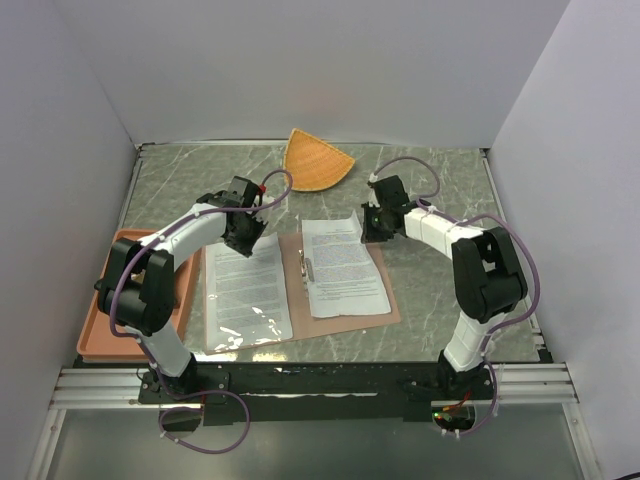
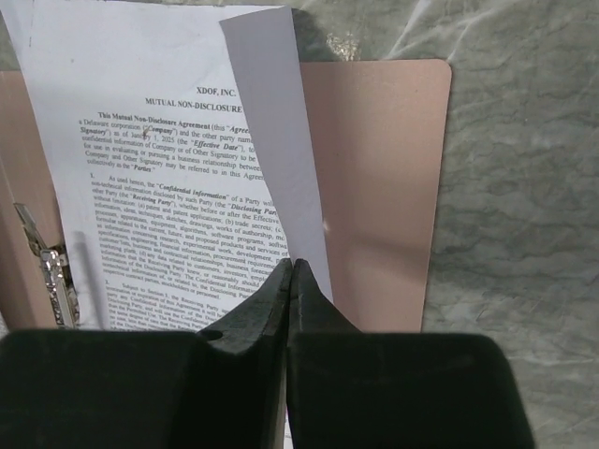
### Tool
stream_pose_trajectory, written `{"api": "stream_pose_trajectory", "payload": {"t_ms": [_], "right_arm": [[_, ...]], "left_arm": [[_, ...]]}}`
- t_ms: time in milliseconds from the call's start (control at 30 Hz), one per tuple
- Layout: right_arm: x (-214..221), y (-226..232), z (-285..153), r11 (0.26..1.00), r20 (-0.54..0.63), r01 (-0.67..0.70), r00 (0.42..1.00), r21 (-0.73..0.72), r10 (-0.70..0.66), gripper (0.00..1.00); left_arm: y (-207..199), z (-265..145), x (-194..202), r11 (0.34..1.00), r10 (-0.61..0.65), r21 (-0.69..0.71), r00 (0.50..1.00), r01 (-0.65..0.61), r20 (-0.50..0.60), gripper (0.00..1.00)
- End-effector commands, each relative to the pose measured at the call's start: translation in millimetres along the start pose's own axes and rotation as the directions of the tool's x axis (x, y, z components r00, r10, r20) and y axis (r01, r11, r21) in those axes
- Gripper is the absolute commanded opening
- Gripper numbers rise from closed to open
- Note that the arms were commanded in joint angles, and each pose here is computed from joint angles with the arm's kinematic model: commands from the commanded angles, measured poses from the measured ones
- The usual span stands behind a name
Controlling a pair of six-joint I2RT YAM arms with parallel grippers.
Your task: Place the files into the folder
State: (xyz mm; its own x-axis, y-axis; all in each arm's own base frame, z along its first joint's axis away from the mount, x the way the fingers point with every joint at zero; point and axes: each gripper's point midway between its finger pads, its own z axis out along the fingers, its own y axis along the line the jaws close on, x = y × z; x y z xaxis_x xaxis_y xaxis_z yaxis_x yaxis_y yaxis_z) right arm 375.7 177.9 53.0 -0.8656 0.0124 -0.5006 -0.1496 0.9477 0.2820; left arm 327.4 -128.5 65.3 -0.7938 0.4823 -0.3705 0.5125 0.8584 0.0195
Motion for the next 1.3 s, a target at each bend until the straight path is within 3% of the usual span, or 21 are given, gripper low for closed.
{"api": "stream_pose_trajectory", "payload": {"t_ms": [0,33,67,167,267,367,533,600,667,800,1000,1267], "right_arm": [[-11,-6,-1,0.998,0.023,0.025,0.999,0.049,-0.026,0.15],[-12,-7,-2,0.998,0.027,0.023,0.999,0.056,-0.025,0.20],[-12,-9,-2,0.998,0.028,0.012,0.999,0.069,-0.014,0.35],[-16,-20,-11,0.989,0.049,-0.004,0.999,0.147,-0.003,0.59],[-25,-32,-29,0.967,0.097,-0.011,0.995,0.254,-0.014,0.78],[-34,-30,-49,0.953,0.143,-0.012,0.989,0.304,-0.033,0.88],[-26,8,-86,0.960,0.207,0.080,0.968,0.269,-0.139,0.89],[-4,51,-91,0.966,0.203,0.186,0.954,0.180,-0.222,0.88],[36,92,-88,0.950,0.152,0.293,0.939,0.108,-0.307,0.86],[103,131,-72,0.897,0.029,0.431,0.899,0.101,-0.436,0.81],[149,149,-52,0.853,-0.075,0.502,0.865,0.140,-0.497,0.80],[157,156,-46,0.841,-0.078,0.517,0.856,0.160,-0.511,0.73]], "left_arm": [[5,-7,-10,1.000,0.012,-0.014,0.999,-0.012,0.030,0.07],[4,-7,-9,1.000,0.012,-0.012,1.000,-0.012,0.029,0.07],[4,-7,-9,1.000,0.012,-0.011,1.000,-0.012,0.028,0.07],[4,-7,-8,1.000,0.015,-0.009,1.000,-0.015,0.028,0.07],[4,-8,-9,1.000,0.015,-0.011,0.999,-0.015,0.030,0.07],[4,-9,-9,1.000,0.018,-0.010,0.999,-0.018,0.031,0.07],[5,-10,-8,1.000,0.021,-0.014,0.999,-0.021,0.028,0.07],[6,-10,-9,1.000,0.023,-0.020,0.999,-0.022,0.032,0.07],[6,-11,-8,1.000,0.020,-0.019,0.999,-0.019,0.032,0.07],[5,-13,-10,1.000,0.014,-0.013,0.999,-0.014,0.039,0.07],[4,-16,-7,1.000,0.012,-0.014,0.999,-0.011,0.044,0.07],[4,-17,-4,1.000,0.010,-0.018,0.999,-0.009,0.042,0.07]]}}
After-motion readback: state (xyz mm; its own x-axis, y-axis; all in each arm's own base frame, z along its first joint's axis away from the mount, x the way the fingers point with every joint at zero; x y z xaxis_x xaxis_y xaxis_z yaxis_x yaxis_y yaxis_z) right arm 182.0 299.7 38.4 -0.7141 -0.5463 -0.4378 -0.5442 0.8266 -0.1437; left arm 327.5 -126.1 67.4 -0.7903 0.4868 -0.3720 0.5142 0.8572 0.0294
